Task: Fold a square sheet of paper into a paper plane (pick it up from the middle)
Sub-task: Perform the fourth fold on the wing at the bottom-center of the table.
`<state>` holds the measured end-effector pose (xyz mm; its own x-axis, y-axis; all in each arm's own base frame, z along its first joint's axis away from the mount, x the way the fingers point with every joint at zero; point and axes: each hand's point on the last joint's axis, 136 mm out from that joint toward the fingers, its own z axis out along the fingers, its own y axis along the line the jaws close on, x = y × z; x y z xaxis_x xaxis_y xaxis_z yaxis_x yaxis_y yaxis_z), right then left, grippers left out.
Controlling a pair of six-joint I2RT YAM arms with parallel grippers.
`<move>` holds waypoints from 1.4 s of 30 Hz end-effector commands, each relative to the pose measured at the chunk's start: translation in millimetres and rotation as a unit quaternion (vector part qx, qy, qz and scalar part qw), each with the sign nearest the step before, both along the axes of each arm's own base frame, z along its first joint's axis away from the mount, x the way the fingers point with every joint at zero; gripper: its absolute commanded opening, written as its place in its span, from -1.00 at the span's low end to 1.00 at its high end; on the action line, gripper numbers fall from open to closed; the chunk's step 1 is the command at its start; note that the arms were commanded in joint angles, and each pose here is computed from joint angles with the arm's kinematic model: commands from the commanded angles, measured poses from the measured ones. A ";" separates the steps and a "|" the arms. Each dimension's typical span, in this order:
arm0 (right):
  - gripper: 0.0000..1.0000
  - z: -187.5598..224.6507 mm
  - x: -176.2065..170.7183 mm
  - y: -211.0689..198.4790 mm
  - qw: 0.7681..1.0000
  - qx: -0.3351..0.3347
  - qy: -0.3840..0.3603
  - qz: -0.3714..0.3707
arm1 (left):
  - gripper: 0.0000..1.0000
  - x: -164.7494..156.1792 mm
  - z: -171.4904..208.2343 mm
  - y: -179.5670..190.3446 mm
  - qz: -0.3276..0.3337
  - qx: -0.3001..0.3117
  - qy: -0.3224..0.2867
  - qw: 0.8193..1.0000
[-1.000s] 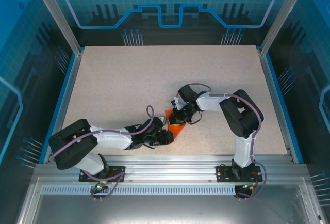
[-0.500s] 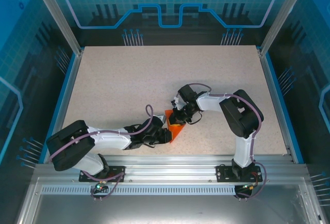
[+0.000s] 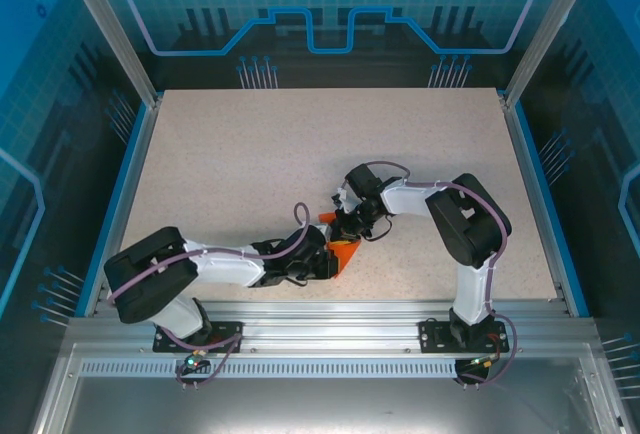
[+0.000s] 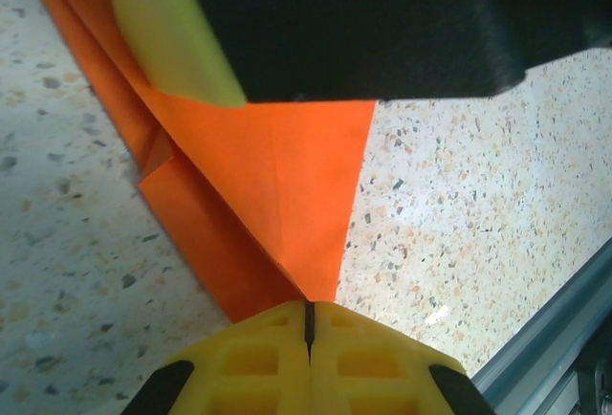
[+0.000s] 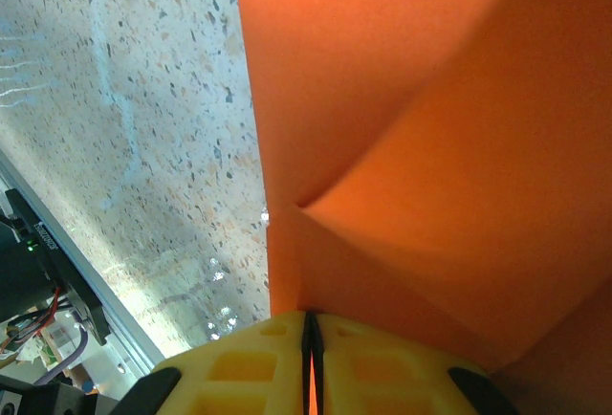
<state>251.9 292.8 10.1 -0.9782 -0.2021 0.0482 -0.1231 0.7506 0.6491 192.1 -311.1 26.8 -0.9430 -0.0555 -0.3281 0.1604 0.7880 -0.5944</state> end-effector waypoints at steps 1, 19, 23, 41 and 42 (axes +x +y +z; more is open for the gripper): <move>-0.76 -14.2 -4.8 -16.4 0.999 -0.040 0.008 -0.007 | -0.97 -8.6 -5.5 -10.1 -0.031 0.011 0.008 0.999; -0.76 -12.1 -3.3 -14.7 0.999 -0.037 0.006 -0.005 | -0.75 -18.6 -17.2 12.4 0.032 0.001 0.038 0.999; -0.76 -12.5 -4.1 -14.9 0.999 -0.037 0.008 -0.005 | -0.71 -22.6 -13.1 11.0 0.025 -0.009 0.038 0.999; -0.77 -11.5 -4.1 -14.1 0.999 -0.036 0.006 -0.002 | -0.44 1.7 63.1 21.2 0.055 -0.048 -0.063 0.995; -0.77 -11.6 -3.9 -14.4 0.999 -0.037 0.006 -0.002 | -0.45 3.4 65.5 15.3 0.046 -0.049 -0.066 0.996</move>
<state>251.6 292.6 10.1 -0.9776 -0.2050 0.0476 -0.1258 0.7503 0.6490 187.2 -290.3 84.4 -0.8972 -0.2139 -0.3863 0.1219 0.7209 -0.6823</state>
